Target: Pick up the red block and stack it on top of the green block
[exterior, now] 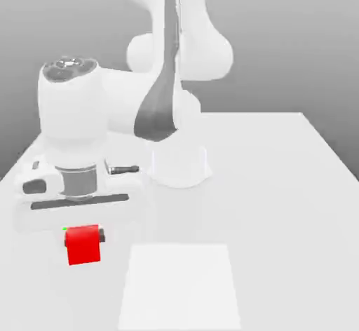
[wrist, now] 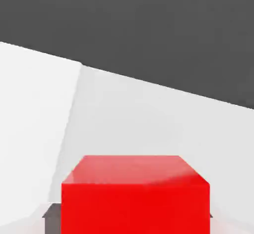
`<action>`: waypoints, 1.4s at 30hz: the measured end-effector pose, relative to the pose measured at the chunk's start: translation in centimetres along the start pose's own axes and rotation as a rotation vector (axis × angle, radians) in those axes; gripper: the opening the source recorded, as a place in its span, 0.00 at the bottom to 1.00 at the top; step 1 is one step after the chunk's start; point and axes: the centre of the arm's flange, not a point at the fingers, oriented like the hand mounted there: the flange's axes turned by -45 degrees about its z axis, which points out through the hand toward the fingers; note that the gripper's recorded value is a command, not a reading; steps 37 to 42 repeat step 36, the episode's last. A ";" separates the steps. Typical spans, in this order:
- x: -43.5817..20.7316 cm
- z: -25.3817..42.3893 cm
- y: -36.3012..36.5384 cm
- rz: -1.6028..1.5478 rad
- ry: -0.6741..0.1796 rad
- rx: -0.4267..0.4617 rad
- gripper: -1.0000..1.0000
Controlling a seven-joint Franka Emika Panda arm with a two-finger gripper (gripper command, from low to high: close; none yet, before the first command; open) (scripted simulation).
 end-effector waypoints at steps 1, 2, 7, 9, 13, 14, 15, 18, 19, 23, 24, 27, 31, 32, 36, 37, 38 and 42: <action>-1.3 -0.2 0.5 -0.034 -0.003 -0.002 0.00; -2.6 -0.4 0.9 -0.071 -0.005 -0.003 0.00; -8.0 -0.7 1.6 -0.276 -0.007 0.005 0.00; -10.2 -0.6 1.6 -0.354 -0.003 0.013 0.00; -14.3 -0.1 1.0 -0.510 0.018 0.033 0.00; -15.2 0.1 0.8 -0.551 0.026 0.038 0.00; -16.1 0.3 0.5 -0.591 0.035 0.043 0.00; -16.9 1.2 -0.1 -0.645 0.059 0.057 0.00; -16.9 1.6 -0.2 -0.650 0.066 0.062 0.00; -16.6 3.0 -0.5 -0.656 0.083 0.078 0.00; -16.5 3.4 -0.6 -0.656 0.086 0.081 0.00; -16.4 4.4 -0.8 -0.657 0.091 0.089 0.00; -16.4 5.5 -0.9 -0.656 0.091 0.094 0.00; -16.4 5.8 -1.0 -0.656 0.089 0.095 0.00; -16.5 6.6 -1.0 -0.657 0.081 0.090 0.00; -16.5 6.6 -1.0 -0.657 0.081 0.090 0.00; -16.5 6.6 -1.0 -0.657 0.081 0.090 0.00; -16.5 6.6 -1.0 -0.657 0.081 0.090 0.00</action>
